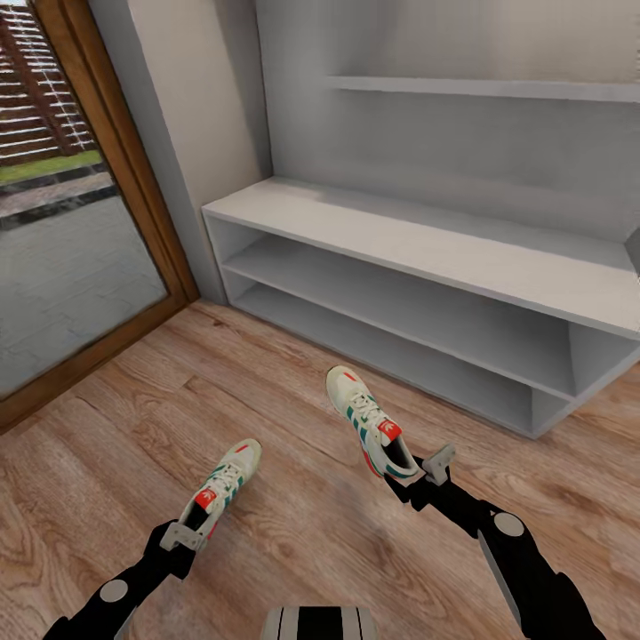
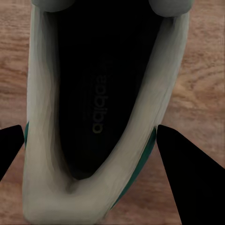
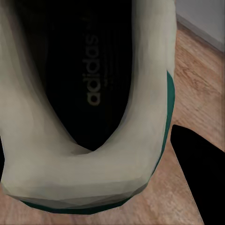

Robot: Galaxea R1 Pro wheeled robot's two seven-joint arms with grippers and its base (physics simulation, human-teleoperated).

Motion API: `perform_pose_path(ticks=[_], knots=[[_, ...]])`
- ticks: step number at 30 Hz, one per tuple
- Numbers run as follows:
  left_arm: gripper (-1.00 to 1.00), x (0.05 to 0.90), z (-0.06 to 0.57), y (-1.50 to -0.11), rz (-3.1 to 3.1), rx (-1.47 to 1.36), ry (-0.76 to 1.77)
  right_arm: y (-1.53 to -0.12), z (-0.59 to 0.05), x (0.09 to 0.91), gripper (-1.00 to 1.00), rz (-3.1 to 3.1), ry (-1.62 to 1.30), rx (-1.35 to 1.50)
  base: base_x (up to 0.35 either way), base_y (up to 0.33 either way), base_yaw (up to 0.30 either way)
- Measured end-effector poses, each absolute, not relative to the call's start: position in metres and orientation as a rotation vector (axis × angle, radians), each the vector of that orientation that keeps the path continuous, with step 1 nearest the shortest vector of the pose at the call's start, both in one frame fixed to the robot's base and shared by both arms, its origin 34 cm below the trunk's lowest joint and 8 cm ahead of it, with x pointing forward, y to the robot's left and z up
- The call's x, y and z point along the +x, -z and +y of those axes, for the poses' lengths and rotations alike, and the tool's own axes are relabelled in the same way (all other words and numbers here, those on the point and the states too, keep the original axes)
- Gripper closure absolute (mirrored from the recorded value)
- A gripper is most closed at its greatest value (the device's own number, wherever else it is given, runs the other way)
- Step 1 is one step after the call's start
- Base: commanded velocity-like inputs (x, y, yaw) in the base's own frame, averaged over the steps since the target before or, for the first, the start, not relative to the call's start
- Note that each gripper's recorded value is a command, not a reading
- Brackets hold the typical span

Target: Pick up the two gym shoes and the two sandals from the corridor floor and place them onto the hallstand (shoe rack) in the corridor, making sure they are on the rack and not on the floor. Arrange them so the two gym shoes are next to each other and the two sandals are next to each other.

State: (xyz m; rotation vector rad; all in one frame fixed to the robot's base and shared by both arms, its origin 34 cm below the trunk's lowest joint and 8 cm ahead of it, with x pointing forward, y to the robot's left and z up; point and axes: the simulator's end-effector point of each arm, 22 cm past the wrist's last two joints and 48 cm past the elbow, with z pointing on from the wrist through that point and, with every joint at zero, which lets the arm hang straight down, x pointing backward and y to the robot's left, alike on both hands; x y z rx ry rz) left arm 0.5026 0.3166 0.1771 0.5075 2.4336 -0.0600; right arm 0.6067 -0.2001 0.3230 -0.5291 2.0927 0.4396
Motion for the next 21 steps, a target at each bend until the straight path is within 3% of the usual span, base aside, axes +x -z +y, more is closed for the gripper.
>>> perform_pose_path(ticks=[21], knots=[[1.00, 0.514, 0.332, -0.207, 2.398, 0.318, 0.045, -0.364, -0.205, 0.617, 1.00, 2.031, -0.404, -0.542, 0.000, 0.000, 0.000]])
